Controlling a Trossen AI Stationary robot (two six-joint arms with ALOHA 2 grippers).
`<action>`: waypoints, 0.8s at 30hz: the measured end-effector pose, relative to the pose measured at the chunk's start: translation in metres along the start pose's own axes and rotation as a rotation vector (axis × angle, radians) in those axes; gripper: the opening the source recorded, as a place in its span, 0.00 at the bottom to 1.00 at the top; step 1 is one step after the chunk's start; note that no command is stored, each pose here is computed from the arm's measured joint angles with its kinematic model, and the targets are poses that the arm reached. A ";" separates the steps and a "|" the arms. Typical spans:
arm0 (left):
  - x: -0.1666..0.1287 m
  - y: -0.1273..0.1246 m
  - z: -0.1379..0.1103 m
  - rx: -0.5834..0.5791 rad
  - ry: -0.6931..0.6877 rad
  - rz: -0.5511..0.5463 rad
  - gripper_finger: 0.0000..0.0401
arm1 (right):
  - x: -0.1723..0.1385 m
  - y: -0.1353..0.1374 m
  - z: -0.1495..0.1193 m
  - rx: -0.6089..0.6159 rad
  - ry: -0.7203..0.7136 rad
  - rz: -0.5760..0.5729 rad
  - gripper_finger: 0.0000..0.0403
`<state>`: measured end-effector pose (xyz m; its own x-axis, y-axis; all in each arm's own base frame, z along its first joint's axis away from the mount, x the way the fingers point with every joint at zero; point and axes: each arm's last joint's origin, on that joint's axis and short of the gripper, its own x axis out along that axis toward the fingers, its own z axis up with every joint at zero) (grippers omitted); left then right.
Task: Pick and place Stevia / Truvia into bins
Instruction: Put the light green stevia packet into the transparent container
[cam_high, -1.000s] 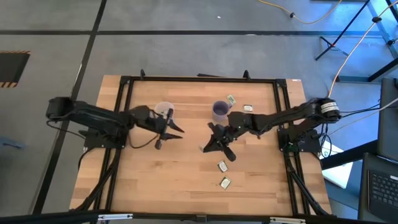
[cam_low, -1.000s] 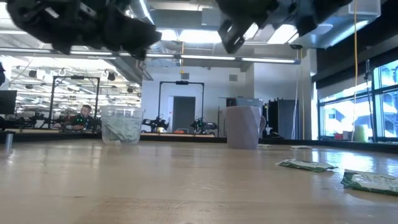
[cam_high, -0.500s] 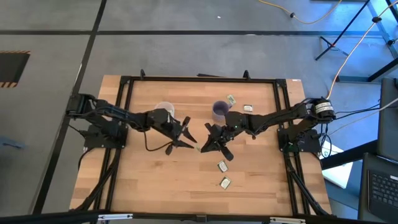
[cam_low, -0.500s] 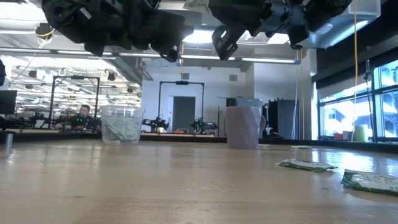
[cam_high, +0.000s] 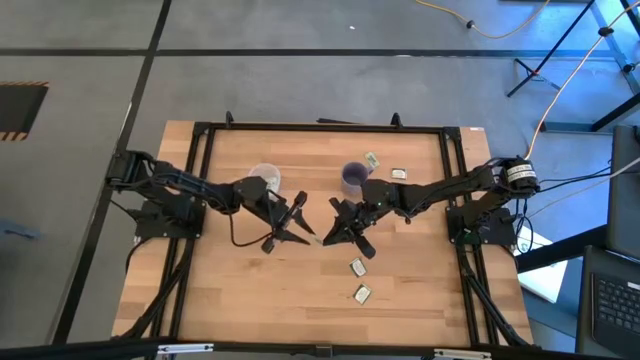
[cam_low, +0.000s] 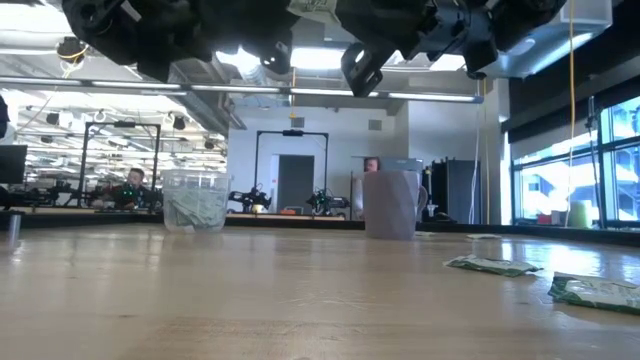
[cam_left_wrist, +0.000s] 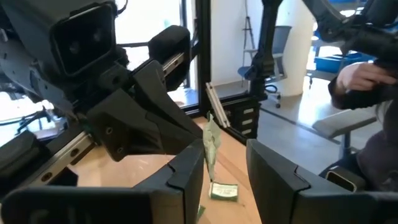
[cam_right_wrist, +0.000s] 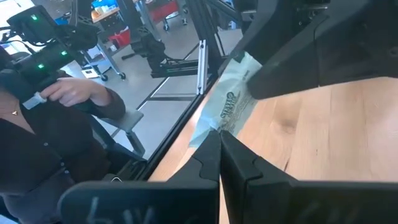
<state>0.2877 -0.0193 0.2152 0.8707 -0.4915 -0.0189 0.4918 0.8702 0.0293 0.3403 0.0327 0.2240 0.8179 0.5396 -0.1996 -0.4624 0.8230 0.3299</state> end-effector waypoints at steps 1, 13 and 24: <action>0.000 0.000 0.000 0.000 -0.001 0.004 0.29 | 0.000 0.000 0.000 0.000 0.000 0.000 0.01; 0.000 0.000 0.000 0.000 0.000 0.008 0.09 | 0.000 0.000 0.000 -0.001 -0.001 0.000 0.01; 0.000 0.000 0.000 -0.001 0.003 0.007 0.03 | 0.000 0.001 0.001 0.004 -0.005 0.002 0.11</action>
<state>0.2879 -0.0188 0.2149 0.8742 -0.4850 -0.0220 0.4855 0.8738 0.0281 0.3403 0.0332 0.2248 0.8186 0.5405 -0.1942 -0.4628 0.8210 0.3342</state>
